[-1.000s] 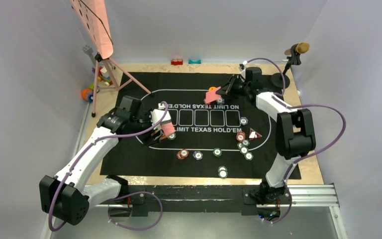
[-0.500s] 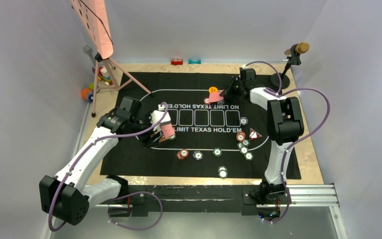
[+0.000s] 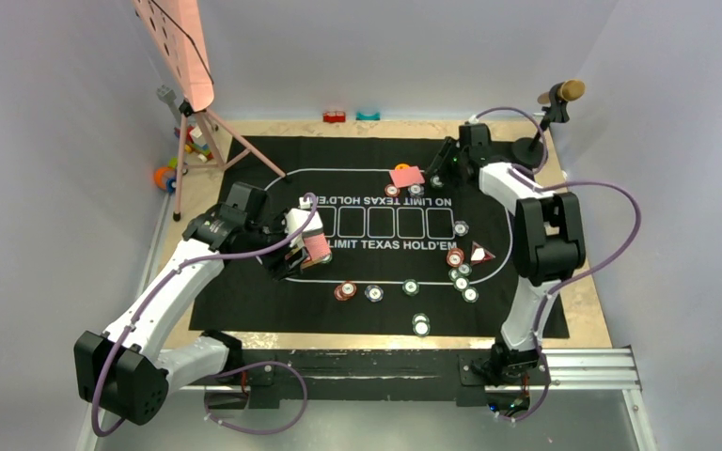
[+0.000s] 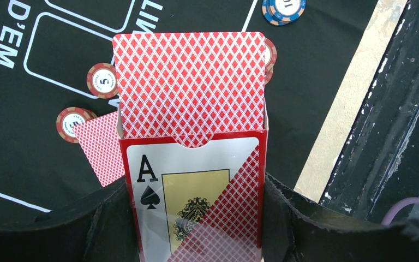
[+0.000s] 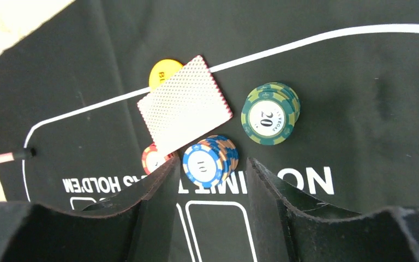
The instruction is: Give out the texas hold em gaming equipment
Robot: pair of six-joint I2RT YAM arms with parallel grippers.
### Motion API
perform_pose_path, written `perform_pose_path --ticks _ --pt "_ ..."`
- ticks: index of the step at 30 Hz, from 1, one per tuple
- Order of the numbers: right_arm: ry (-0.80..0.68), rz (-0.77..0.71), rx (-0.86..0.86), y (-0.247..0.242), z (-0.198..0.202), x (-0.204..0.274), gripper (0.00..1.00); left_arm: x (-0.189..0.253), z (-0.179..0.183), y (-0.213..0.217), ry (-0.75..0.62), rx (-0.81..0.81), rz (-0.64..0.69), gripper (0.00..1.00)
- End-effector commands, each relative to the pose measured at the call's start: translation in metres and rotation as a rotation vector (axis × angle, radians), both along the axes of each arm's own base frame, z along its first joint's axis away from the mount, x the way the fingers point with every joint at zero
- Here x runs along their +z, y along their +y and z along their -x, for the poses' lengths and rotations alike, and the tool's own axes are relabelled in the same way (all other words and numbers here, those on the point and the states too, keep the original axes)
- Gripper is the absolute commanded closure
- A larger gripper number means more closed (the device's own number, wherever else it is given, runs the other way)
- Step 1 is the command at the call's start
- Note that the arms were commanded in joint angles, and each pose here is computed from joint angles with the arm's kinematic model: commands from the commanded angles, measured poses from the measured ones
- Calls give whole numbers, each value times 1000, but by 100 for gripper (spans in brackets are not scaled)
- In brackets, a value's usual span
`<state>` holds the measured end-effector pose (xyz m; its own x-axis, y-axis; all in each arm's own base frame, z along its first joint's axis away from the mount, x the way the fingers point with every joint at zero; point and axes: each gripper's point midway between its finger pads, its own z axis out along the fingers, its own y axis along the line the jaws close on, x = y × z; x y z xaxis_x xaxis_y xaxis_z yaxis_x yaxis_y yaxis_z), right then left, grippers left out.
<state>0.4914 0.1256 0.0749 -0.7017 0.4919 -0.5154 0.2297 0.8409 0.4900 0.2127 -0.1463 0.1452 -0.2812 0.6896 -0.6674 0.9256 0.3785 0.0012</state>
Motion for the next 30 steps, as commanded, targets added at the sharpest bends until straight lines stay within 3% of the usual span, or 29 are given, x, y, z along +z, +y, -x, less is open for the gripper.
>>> perform_pose_path --ticks 1,6,11,17,21,30 --pt "-111 55 -44 -14 7 54 48 24 -9 -9 -68 -15 59 46" --pt "-187 1 78 22 43 92 46 25 -10 -9 -74 -14 63 46" --pt "-260 -234 492 115 113 125 17 25 -10 -10 -76 -15 65 46" --pt "-262 -420 890 209 207 147 10 28 -12 -9 -85 -10 65 46" --pt "-264 -492 999 241 234 156 8 30 -12 -10 -86 -8 68 46" --pt "-177 -494 1070 279 245 127 5 35 -14 -11 -92 -6 73 46"
